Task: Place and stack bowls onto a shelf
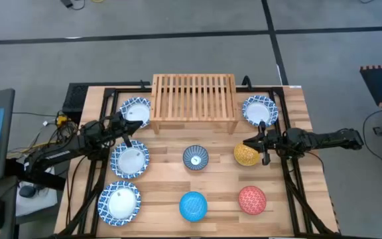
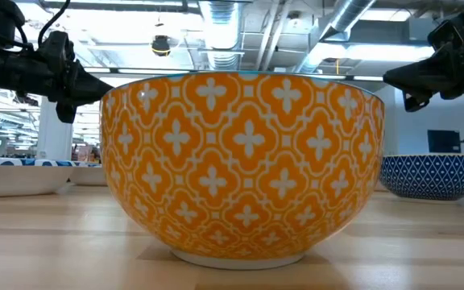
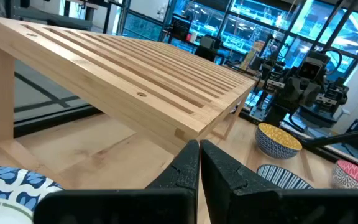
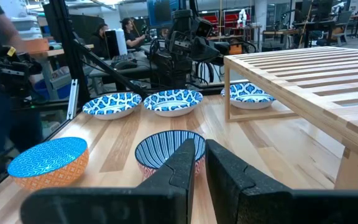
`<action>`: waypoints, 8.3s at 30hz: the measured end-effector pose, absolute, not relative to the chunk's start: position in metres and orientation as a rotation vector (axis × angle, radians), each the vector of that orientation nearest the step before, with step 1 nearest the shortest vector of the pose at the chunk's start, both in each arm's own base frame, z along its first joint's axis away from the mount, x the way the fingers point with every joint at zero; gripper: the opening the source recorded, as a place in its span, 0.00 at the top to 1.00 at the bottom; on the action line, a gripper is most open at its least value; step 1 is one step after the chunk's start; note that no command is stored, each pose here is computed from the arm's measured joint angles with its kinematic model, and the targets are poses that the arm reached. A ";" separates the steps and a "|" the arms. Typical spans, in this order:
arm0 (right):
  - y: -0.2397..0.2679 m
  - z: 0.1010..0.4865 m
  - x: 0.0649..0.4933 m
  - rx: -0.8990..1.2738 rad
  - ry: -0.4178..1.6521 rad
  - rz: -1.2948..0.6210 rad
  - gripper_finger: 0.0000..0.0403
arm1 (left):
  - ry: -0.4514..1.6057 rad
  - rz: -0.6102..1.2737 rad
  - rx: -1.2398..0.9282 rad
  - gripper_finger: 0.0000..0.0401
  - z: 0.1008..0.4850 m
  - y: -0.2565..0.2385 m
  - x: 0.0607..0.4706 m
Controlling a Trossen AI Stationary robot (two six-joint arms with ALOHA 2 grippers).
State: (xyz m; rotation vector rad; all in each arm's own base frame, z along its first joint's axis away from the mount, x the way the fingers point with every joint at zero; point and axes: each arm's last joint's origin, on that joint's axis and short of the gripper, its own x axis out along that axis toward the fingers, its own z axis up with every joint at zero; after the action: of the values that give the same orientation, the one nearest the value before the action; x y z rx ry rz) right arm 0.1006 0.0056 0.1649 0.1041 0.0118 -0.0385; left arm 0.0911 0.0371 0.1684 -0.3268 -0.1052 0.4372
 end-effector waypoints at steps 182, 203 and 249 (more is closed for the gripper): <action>-0.212 0.353 0.266 0.568 0.956 -0.672 0.90 | 0.392 0.296 -0.454 0.57 0.301 0.016 0.230; -0.227 0.322 0.272 0.676 1.097 -0.663 0.87 | 0.374 0.332 -0.504 0.57 0.301 0.017 0.230; -0.193 0.432 0.254 0.541 0.778 -0.692 0.53 | 0.381 0.337 -0.550 0.57 0.295 0.009 0.238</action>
State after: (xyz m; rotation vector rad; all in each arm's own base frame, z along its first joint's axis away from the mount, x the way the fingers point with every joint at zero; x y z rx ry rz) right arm 0.2541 -0.1933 0.4323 0.5414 0.7781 -0.6920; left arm 0.2383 0.0088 0.2951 -0.5503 0.3812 0.3375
